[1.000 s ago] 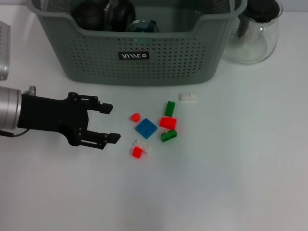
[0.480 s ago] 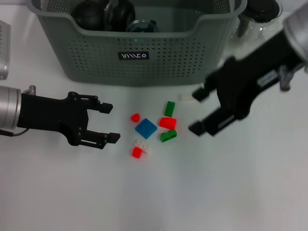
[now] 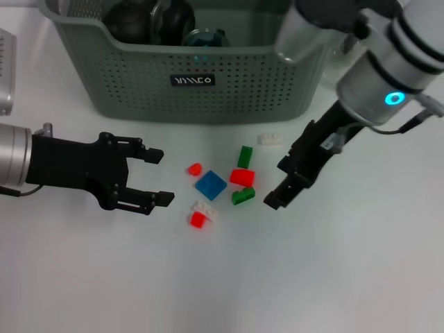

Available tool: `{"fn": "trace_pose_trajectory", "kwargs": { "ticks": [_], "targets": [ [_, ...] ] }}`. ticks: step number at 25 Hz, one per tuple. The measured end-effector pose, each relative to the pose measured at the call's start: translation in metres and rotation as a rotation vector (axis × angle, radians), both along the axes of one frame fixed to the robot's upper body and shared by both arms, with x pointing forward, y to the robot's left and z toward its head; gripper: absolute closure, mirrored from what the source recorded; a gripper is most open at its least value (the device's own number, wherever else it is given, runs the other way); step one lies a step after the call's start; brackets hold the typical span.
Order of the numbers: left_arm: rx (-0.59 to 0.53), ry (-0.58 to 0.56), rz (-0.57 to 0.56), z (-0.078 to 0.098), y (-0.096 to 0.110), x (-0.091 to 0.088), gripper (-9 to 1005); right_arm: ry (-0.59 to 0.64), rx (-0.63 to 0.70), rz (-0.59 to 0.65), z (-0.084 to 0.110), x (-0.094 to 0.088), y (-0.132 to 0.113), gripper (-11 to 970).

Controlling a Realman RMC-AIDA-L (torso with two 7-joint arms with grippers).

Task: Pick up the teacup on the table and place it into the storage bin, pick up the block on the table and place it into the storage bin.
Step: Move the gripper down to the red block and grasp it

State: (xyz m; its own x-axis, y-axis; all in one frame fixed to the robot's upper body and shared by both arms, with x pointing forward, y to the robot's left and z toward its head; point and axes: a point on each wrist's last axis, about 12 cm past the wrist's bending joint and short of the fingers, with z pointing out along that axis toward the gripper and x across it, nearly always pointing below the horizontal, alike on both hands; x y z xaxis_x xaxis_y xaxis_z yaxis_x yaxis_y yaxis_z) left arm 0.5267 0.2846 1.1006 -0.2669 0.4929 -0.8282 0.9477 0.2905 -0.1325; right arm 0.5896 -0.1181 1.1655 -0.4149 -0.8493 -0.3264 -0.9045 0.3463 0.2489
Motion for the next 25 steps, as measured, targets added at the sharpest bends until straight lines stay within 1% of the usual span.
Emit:
{"fn": "trace_pose_trajectory", "kwargs": {
  "ticks": [4, 10, 11, 18, 25],
  "targets": [
    [0.001, 0.0, 0.003, -0.001, 0.0, 0.0, 200, -0.003, -0.034, -0.058, -0.011, 0.007, 0.011, 151],
    [0.0, 0.001, 0.003, -0.002, 0.0, -0.001, 200, -0.039, -0.067, -0.174, -0.02, 0.015, 0.025, 152],
    [-0.001, 0.001, 0.003, -0.002, 0.0, -0.001, 200, -0.044, -0.077, -0.2, -0.024, 0.016, 0.028, 152],
    [-0.003, 0.001, 0.003, -0.002, 0.0, -0.002, 201, -0.065, -0.075, -0.254, -0.033, 0.017, 0.038, 152],
    [-0.004, -0.001, 0.001, -0.001, -0.001, -0.001, 199, -0.068, -0.067, -0.246, -0.041, 0.013, 0.046, 151]
  ]
}}
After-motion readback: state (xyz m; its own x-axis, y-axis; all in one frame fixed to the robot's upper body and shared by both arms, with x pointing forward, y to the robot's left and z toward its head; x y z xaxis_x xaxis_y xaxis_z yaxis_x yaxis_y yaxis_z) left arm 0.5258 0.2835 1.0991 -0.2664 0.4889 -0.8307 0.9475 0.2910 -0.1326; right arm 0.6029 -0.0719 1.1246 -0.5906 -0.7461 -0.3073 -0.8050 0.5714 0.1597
